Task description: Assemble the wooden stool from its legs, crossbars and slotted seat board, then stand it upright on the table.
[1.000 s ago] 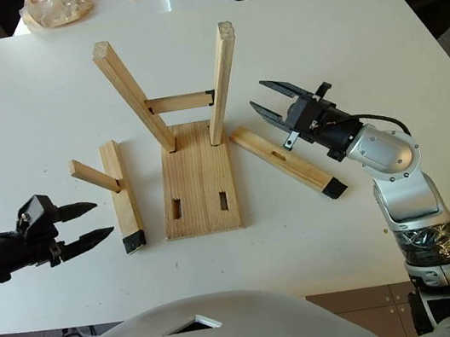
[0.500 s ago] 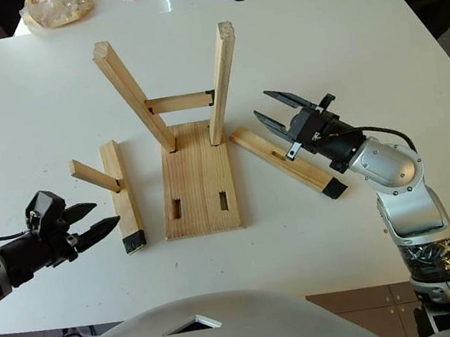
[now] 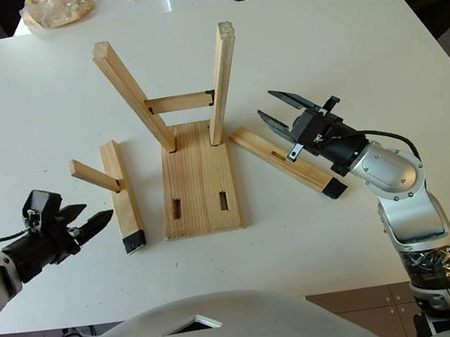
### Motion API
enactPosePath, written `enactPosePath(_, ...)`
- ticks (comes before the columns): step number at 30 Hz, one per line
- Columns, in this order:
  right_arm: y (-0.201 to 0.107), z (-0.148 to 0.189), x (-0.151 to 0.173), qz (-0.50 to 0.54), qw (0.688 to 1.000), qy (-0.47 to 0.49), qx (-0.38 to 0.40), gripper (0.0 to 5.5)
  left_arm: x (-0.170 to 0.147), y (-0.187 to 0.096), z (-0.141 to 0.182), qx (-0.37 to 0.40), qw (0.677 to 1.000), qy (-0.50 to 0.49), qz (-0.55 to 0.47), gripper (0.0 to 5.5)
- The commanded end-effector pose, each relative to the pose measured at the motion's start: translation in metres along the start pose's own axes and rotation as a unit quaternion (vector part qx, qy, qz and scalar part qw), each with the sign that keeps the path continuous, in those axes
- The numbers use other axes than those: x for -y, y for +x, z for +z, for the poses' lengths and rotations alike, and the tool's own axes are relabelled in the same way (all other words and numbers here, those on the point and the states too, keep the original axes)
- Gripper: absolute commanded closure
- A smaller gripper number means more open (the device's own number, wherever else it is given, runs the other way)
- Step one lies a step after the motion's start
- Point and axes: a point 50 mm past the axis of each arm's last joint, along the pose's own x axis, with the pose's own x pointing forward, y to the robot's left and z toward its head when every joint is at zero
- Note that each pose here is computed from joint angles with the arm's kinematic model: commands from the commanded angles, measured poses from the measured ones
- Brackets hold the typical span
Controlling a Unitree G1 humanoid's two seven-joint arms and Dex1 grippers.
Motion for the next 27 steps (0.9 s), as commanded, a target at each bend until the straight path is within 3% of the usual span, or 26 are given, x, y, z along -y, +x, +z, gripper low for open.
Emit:
enactPosePath(1, 0.001, 0.001, -0.001, -0.004, 1.000, -0.002, 0.000, 3.82, 0.003, 0.001, -0.001, -0.004, 1.000, -0.012, 0.013, 2.14)
enactPosePath(27, 0.001, -0.001, -0.004, -0.017, 1.000, -0.002, -0.010, 3.82, -0.004, 0.012, -0.001, -0.013, 0.995, -0.062, 0.075, 2.14)
